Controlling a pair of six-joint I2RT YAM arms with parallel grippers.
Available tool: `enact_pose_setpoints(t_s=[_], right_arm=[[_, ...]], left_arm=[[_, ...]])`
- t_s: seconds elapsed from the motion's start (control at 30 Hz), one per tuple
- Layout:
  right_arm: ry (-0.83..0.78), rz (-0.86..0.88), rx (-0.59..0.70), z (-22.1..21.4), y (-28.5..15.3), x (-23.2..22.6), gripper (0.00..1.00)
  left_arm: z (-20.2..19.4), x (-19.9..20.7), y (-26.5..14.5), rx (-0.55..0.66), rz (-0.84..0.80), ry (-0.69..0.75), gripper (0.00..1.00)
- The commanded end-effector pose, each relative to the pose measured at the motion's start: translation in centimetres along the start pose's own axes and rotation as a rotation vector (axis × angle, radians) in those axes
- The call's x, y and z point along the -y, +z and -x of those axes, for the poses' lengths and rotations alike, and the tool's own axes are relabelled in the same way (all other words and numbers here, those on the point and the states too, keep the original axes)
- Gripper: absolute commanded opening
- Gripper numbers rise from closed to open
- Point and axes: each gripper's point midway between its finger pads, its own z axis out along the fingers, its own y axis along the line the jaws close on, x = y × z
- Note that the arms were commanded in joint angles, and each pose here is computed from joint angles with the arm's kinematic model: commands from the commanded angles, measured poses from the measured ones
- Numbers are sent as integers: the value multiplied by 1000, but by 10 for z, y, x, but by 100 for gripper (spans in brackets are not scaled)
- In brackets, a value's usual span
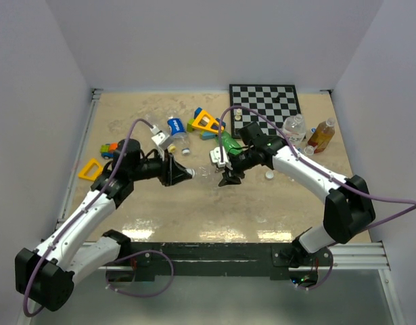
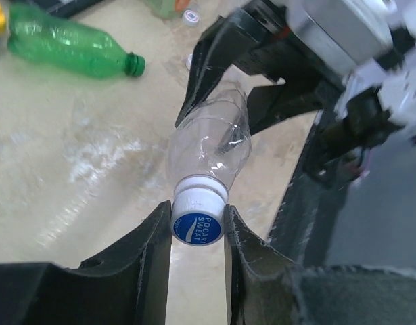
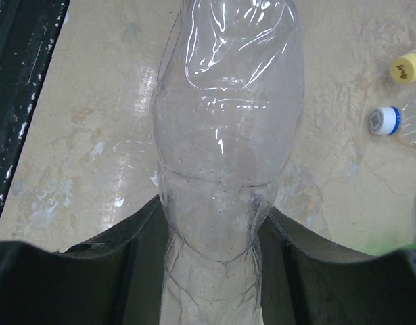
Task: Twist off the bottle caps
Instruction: Unscrew the bottle cap from the plastic bottle.
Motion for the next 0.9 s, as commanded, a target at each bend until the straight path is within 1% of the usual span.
enact_pose_setpoints(t_s=[0.0, 0.07, 0.17, 0.2, 0.23, 0.27, 0.3, 0.4, 0.5, 0.57, 0.6, 0.7, 0.73, 0.8, 0.87], right_arm=[[-2, 19, -11, 2, 0, -2, 8], [-1, 21, -12, 1, 0, -3, 8], [2, 16, -15, 1, 0, -2, 8], [3, 16, -16, 1, 0, -2, 8], [4, 16, -17, 1, 0, -2, 8], [3, 14, -18, 0, 0, -2, 8], [4, 15, -19, 0, 0, -2, 8], [4, 16, -19, 0, 1, -2, 8], [5, 17, -18, -1, 1, -2, 8], [6, 19, -18, 0, 1, -2, 8], [4, 19, -18, 0, 1, -2, 8], [5, 19, -17, -1, 1, -2, 8], [7, 21, -18, -1, 1, -3, 8], [6, 22, -18, -1, 2, -3, 8], [4, 22, -17, -1, 1, -2, 8]], left_arm=[[30, -3, -1, 64, 154, -480, 0], [35, 0, -2, 80, 143, -495, 0], [38, -3, -4, 76, 164, -441, 0], [38, -4, -3, 69, 162, -414, 1], [38, -5, -4, 65, 161, -384, 6], [39, -4, -4, 61, 160, -357, 17], [39, -4, -5, 54, 157, -325, 32], [41, -6, -11, 55, 164, -196, 62], [47, -2, -24, 76, 176, -50, 87], [49, 0, -30, 88, 174, 42, 98], [51, 2, -33, 101, 173, 93, 100], [49, 3, -38, 123, 154, 277, 100], [46, 3, -37, 129, 129, 382, 100], [26, 18, -32, 141, -16, 603, 100], [17, 31, -32, 206, -119, 795, 99]])
